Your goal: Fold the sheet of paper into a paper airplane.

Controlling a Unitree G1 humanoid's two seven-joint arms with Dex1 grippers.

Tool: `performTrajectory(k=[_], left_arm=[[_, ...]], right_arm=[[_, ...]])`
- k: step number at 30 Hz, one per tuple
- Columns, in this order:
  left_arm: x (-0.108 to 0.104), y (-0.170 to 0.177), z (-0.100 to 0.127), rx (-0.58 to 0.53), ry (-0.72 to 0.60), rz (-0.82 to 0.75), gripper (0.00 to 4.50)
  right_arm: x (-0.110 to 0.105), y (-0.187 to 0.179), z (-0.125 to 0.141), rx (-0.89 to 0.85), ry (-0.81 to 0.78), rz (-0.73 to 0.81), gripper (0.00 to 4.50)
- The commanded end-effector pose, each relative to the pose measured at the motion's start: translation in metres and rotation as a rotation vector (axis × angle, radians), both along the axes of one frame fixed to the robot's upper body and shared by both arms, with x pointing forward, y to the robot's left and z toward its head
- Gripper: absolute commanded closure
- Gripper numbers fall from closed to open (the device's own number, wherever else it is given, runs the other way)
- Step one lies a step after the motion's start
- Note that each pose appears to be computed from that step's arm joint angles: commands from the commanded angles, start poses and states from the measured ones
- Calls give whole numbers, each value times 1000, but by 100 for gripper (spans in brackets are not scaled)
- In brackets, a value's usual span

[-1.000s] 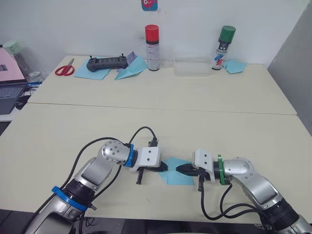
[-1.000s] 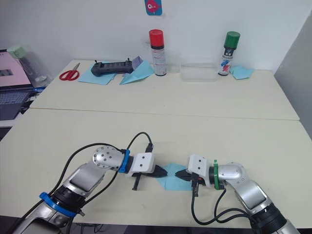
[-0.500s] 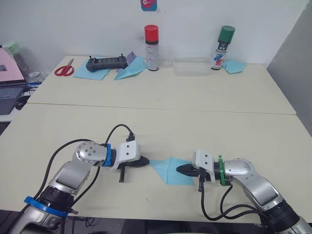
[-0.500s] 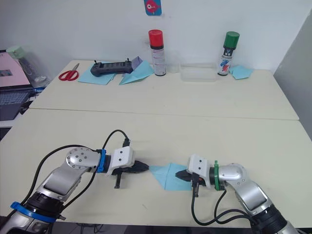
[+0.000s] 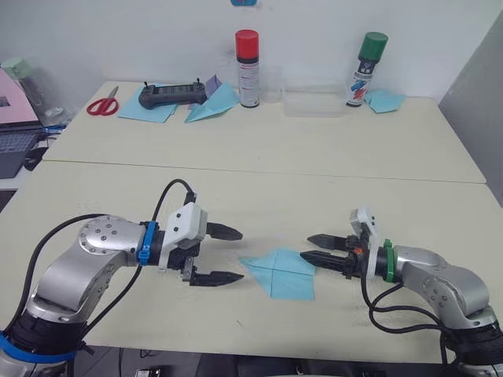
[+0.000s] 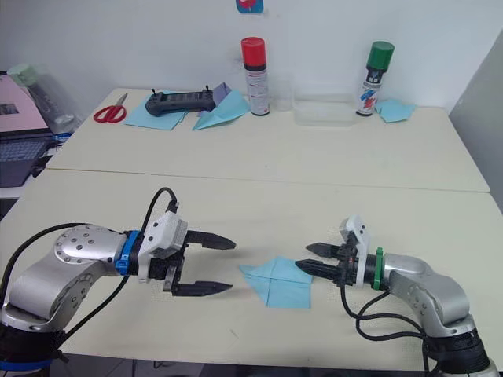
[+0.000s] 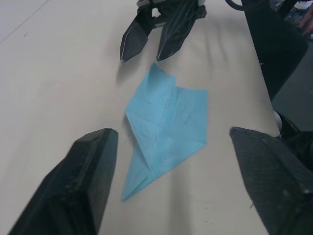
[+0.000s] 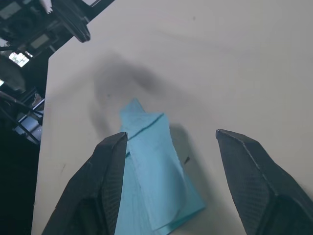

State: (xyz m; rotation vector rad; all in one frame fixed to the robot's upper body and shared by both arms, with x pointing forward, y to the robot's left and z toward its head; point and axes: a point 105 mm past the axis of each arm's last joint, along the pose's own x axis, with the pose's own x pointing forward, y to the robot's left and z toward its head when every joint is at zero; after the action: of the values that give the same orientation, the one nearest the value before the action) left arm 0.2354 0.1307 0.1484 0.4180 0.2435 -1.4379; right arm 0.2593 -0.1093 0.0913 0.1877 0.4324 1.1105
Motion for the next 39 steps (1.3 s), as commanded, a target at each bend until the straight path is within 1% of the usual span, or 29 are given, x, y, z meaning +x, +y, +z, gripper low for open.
performTrajectory(k=[1, 4, 7, 10, 14, 17, 20, 23, 26, 28, 29, 31, 33, 34, 35, 37, 39], left_arm=[[-1, 0, 1, 26, -38, -28, 3], [-1, 3, -1, 33, -39, -30, 3], [-3, 6, -4, 41, -35, -28, 0], [-2, 7, -5, 47, -39, -19, 0], [1, 7, -6, 49, -49, -10, 0], [3, 9, -6, 48, -50, 4, 0], [13, 16, -3, 38, -53, 66, 0], [25, 28, 0, 37, -65, 140, 0], [38, 42, 11, 23, -98, 221, 0], [41, 47, 14, 25, -111, 242, 0], [42, 49, 15, 27, -111, 247, 0], [42, 50, 15, 30, -109, 246, 0], [40, 47, 15, 30, -108, 240, 0], [39, 46, 16, 28, -109, 236, 0], [39, 44, 17, 27, -110, 233, 0], [37, 41, 16, 23, -107, 226, 0], [35, 39, 15, 20, -101, 222, 0]], right_arm=[[-2, 9, -3, -12, -13, 28, 141], [-4, 19, -6, 4, -3, 57, 141], [-8, 24, -6, 13, 4, 85, 196], [-13, 28, -7, 23, 8, 108, 299], [-11, 30, -5, 24, -28, 107, 446], [-9, 32, 0, 23, -68, 116, 446], [-4, 34, 9, 8, -133, 120, 446], [13, 35, 31, -12, -272, 79, 446], [22, 43, 65, -70, -558, 120, 446], [27, 48, 77, -138, -765, 139, 446], [28, 51, 78, -183, -868, 161, 446], [31, 57, 73, -293, -1079, 203, 446], [27, 62, 49, -425, -1228, 313, 446], [23, 63, 38, -454, -1262, 360, 446], [20, 63, 29, -476, -1281, 391, 429], [12, 59, 12, -477, -1239, 447, 391], [5, 53, 2, -485, -1182, 483, 318]])
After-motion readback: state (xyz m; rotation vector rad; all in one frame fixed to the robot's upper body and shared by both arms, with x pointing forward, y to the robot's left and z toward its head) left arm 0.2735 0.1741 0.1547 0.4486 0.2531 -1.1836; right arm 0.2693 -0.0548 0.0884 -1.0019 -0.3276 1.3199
